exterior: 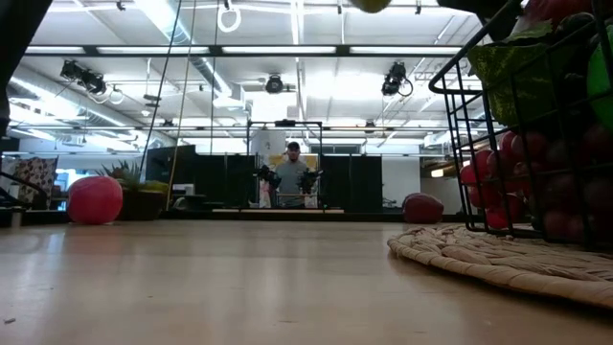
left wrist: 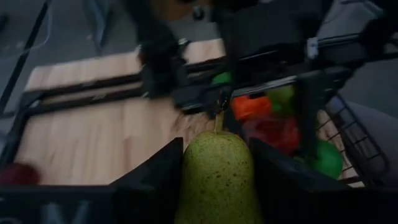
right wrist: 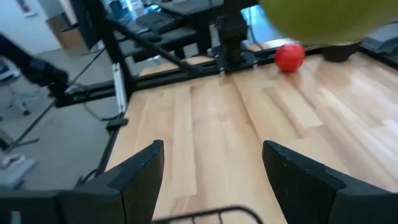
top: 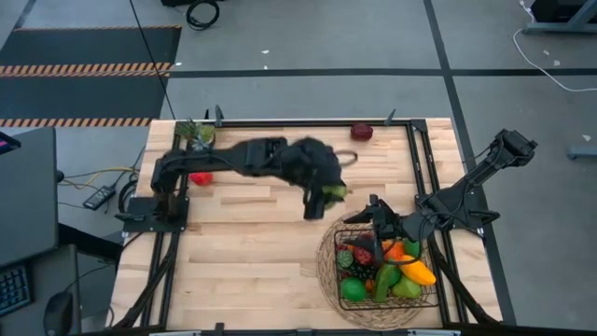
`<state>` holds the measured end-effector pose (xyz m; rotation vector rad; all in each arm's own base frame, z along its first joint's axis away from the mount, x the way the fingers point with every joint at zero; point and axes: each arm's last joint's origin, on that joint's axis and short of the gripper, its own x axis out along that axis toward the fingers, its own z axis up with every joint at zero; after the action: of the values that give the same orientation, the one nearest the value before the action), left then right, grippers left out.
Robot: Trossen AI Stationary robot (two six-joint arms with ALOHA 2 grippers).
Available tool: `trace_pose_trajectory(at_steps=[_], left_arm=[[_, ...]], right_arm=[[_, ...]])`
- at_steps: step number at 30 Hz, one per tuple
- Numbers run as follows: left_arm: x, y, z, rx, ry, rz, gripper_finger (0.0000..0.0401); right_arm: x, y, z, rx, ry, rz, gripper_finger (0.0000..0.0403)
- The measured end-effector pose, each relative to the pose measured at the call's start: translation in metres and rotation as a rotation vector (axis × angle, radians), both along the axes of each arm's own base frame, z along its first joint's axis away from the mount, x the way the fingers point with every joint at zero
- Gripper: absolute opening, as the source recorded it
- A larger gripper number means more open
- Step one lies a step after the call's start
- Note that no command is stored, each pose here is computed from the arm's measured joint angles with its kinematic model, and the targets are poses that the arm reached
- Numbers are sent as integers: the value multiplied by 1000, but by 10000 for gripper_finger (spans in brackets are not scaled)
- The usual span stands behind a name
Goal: Build produce basket
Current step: Put the green pear into the black wire basket
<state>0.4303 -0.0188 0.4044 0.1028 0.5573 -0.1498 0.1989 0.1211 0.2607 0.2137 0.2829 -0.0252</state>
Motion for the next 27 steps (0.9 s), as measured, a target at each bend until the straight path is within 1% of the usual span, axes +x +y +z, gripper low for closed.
trace_pose_trajectory(at_steps=[3, 6, 10, 12, 15, 16, 18, 19, 20, 22, 23, 26, 27], left_arm=[[10, -18, -3, 20, -62, -58, 171], [20, -32, -6, 7, -125, -113, 171], [34, -41, -14, -54, -184, -201, 171], [40, -43, -17, -98, -208, -242, 171], [48, -50, -25, -155, -226, -307, 171], [49, -53, -30, -166, -205, -322, 171], [56, -59, -37, -178, -223, -350, 171], [56, -62, -40, -183, -206, -363, 171], [57, -65, -43, -191, -199, -382, 172], [62, -71, -45, -197, -239, -414, 172], [62, -75, -48, -206, -224, -430, 172], [69, -83, -56, -209, -253, -464, 172], [69, -85, -60, -209, -233, -466, 172]], right_arm=[[-9, -1, 0, -6, 36, 13, 275], [-19, -3, 2, 35, 68, 8, 275], [-36, -7, 4, 88, 124, 10, 275], [-45, -10, 1, 100, 177, 4, 275], [-57, -14, -5, 122, 270, -24, 275], [-60, -14, -8, 131, 297, -36, 275], [-65, -16, -11, 150, 342, -65, 275], [-67, -16, -13, 157, 360, -78, 275], [-68, -17, -14, 166, 370, -91, 275], [-70, -18, -15, 178, 381, -110, 275], [-71, -18, -16, 177, 384, -117, 275], [-71, -19, -14, 175, 361, -129, 275], [-71, -20, -13, 175, 354, -131, 275]])
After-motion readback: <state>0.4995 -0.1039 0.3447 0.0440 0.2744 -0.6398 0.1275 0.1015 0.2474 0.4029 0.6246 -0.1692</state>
